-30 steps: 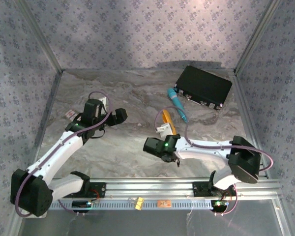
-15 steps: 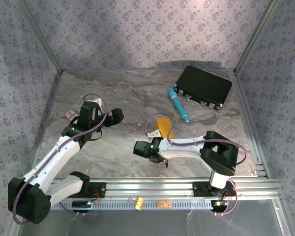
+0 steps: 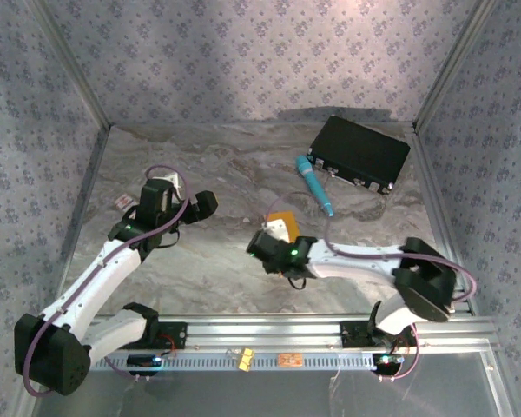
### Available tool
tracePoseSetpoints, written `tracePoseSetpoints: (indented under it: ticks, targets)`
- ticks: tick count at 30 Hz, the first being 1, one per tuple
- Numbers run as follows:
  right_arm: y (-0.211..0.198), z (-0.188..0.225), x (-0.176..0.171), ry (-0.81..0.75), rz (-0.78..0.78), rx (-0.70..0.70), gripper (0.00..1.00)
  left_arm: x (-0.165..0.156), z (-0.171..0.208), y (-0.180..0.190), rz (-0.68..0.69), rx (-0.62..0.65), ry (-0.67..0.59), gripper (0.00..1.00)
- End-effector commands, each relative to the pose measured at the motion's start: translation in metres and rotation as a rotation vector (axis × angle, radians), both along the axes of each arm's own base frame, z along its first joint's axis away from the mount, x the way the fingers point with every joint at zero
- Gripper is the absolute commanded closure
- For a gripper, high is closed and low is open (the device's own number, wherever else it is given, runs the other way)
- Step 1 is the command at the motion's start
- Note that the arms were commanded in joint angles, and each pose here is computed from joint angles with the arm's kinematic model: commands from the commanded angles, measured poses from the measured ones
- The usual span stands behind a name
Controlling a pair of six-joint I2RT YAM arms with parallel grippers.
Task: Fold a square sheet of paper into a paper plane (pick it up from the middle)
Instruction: Turn over the paper at the center of the table.
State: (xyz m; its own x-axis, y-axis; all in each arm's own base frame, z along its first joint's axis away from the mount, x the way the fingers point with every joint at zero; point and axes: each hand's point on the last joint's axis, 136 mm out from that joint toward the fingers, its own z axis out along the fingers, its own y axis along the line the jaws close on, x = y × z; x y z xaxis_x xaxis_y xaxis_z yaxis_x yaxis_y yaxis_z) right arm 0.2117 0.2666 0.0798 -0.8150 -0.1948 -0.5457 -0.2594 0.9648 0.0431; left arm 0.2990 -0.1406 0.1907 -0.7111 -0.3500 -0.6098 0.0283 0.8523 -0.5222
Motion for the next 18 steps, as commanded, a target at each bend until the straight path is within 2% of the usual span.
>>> tracePoseSetpoints:
  ticks: [1,4,7,14,18]
  targets:
    - [-0.008,0.001,0.01,0.031,-0.076,0.206,0.62,0.0,-0.006,-0.003,-0.009,-0.022,0.021,0.0]
    - [-0.016,0.0,0.02,0.056,-0.111,0.389,0.7,0.003,-0.01,-0.002,-0.002,-0.022,0.036,0.0]
    - [-0.026,-0.004,0.024,0.089,-0.126,0.482,0.76,0.004,-0.014,0.0,0.012,-0.016,0.043,0.0]
    - [-0.027,-0.011,0.031,0.144,-0.141,0.574,0.85,0.002,-0.011,0.003,0.008,-0.028,-0.008,0.0]
    - [-0.021,-0.015,0.036,0.167,-0.136,0.604,0.88,-0.001,-0.016,0.009,0.025,-0.03,0.032,0.0]
